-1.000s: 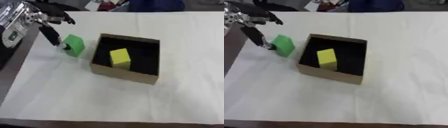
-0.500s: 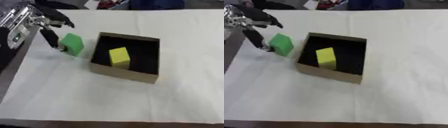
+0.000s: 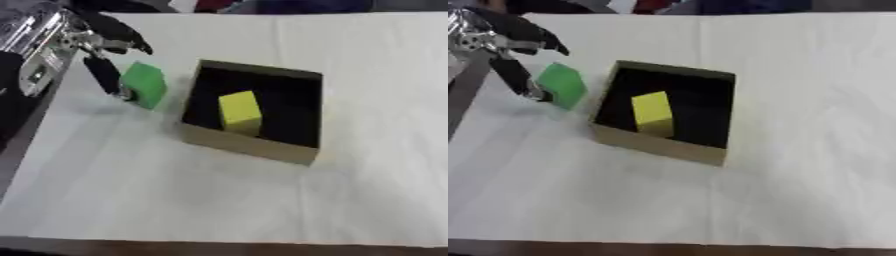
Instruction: Pick up objects on the table and place them in the box.
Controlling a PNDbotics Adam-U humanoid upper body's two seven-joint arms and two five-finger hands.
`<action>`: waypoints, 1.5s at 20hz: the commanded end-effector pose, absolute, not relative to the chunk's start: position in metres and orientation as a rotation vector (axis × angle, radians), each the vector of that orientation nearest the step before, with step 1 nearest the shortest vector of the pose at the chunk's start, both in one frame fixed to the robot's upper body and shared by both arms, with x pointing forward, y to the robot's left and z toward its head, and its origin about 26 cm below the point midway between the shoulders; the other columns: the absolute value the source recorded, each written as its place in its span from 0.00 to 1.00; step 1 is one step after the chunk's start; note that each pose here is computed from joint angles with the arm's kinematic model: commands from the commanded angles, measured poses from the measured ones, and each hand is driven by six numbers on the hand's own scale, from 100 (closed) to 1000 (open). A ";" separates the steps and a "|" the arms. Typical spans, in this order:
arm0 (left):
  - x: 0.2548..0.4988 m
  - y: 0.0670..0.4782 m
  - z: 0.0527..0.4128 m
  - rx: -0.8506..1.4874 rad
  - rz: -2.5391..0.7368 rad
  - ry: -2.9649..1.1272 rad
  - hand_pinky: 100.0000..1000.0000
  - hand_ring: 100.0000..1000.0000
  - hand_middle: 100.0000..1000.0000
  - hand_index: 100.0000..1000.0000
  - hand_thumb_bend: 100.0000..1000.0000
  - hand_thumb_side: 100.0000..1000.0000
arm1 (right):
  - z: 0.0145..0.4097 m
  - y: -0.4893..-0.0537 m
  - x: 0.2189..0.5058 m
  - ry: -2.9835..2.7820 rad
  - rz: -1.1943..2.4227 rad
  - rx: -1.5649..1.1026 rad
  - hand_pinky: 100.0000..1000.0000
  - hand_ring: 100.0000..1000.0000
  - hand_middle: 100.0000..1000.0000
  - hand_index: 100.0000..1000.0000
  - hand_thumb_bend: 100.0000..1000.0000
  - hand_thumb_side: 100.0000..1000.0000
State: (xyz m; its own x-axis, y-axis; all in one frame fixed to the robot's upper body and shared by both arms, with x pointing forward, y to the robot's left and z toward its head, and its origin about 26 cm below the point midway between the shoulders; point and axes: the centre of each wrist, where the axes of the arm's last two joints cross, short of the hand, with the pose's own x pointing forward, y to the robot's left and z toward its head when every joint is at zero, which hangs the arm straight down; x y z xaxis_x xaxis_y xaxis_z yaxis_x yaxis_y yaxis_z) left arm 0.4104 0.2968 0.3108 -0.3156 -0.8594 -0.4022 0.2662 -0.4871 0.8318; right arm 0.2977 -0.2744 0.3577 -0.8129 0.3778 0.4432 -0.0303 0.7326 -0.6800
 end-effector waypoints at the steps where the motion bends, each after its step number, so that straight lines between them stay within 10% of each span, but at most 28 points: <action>1: 0.408 0.301 0.325 1.162 -1.859 -0.869 0.98 0.92 0.91 1.00 0.43 0.44 | 0.365 -0.276 0.292 -2.378 0.947 -0.290 0.96 0.91 0.70 0.88 0.07 0.61; 21: 0.414 0.300 0.320 1.127 -1.861 -0.872 0.93 0.84 0.73 0.98 0.32 0.43 | 0.362 -0.277 0.293 -2.360 0.929 -0.279 0.96 0.90 0.68 0.88 0.04 0.65; 30: 0.414 0.298 0.319 1.141 -1.867 -0.859 0.87 0.78 0.63 0.85 0.10 0.35 | 0.360 -0.277 0.293 -2.356 0.913 -0.268 0.96 0.90 0.68 0.88 0.04 0.66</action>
